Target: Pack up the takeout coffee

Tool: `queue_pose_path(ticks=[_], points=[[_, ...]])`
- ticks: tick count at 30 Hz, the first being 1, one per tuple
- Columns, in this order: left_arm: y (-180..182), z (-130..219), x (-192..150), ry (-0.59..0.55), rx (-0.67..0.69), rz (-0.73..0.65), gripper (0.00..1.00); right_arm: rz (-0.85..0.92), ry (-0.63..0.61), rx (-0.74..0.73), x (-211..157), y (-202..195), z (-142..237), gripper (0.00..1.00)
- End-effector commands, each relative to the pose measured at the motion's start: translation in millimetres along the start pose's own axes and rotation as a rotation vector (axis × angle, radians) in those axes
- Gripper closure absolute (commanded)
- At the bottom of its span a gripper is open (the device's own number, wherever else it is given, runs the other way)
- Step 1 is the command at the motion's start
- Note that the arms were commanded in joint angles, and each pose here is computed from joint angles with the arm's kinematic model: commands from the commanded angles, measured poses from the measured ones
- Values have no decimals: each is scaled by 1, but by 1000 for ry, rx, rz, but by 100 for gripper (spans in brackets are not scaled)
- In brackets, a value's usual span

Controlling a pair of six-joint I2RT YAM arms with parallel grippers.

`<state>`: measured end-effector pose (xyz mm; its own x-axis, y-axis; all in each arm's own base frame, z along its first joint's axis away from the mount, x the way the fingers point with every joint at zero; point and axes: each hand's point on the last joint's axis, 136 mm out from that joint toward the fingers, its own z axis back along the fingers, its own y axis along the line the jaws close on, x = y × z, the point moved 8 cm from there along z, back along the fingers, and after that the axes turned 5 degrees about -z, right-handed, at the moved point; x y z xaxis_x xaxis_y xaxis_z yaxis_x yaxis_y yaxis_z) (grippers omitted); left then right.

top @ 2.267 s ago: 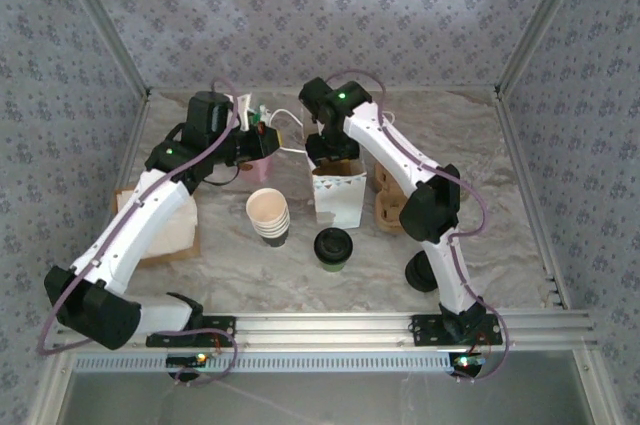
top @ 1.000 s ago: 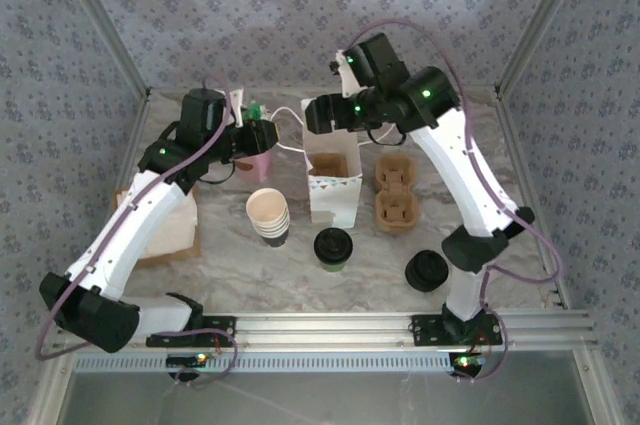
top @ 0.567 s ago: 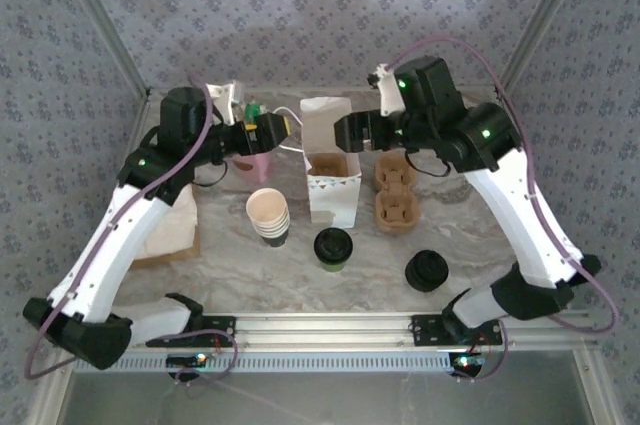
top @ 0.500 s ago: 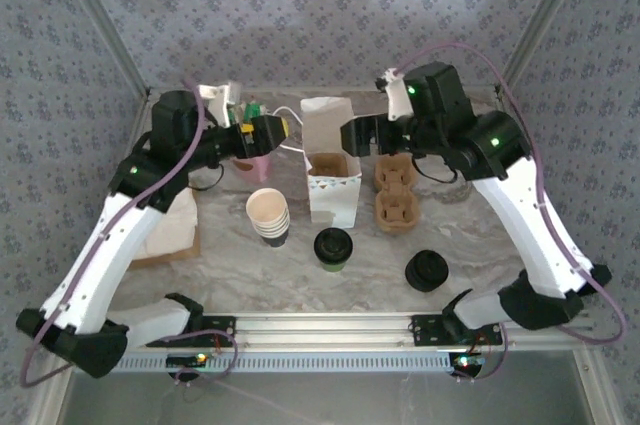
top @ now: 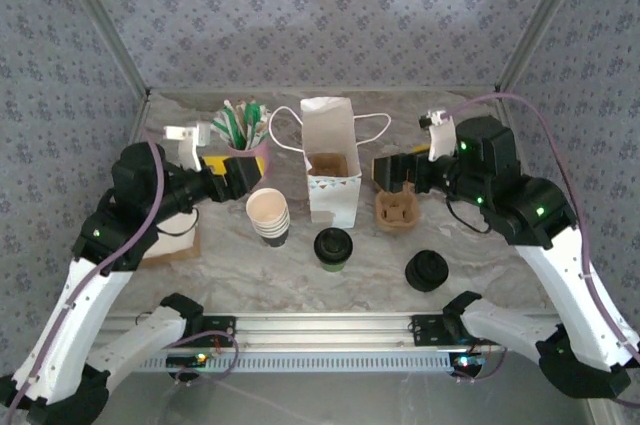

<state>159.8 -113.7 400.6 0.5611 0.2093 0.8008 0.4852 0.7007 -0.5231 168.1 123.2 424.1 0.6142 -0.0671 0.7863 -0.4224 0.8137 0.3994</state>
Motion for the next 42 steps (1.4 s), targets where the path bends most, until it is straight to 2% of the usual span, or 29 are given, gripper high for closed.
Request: queue_pose_path(ticks=[1,10,16,24,28,34,38,42], points=[[7,3,-12,3,30,18,0,18,-13,-3,-6,-6,-6,0],[19,-17,-27,80,33,21,1,2,61,-2,-25,-15,-24,0],[21,-31,-31,154,15,3,0,-75,121,-66,-40,-29,-48,0],[24,-38,-46,200,-14,11,1,-141,239,0,-81,-28,-77,0],[23,-39,-59,246,-48,17,2,-80,303,2,-99,-16,-86,0],[6,-34,-80,325,-99,-38,6,71,418,-85,-116,-4,-98,0],[-4,-31,-88,318,-104,-70,6,82,470,-128,-120,-8,-98,0],[-7,-32,-95,293,-126,-86,6,46,441,-107,-121,-14,-98,0]])
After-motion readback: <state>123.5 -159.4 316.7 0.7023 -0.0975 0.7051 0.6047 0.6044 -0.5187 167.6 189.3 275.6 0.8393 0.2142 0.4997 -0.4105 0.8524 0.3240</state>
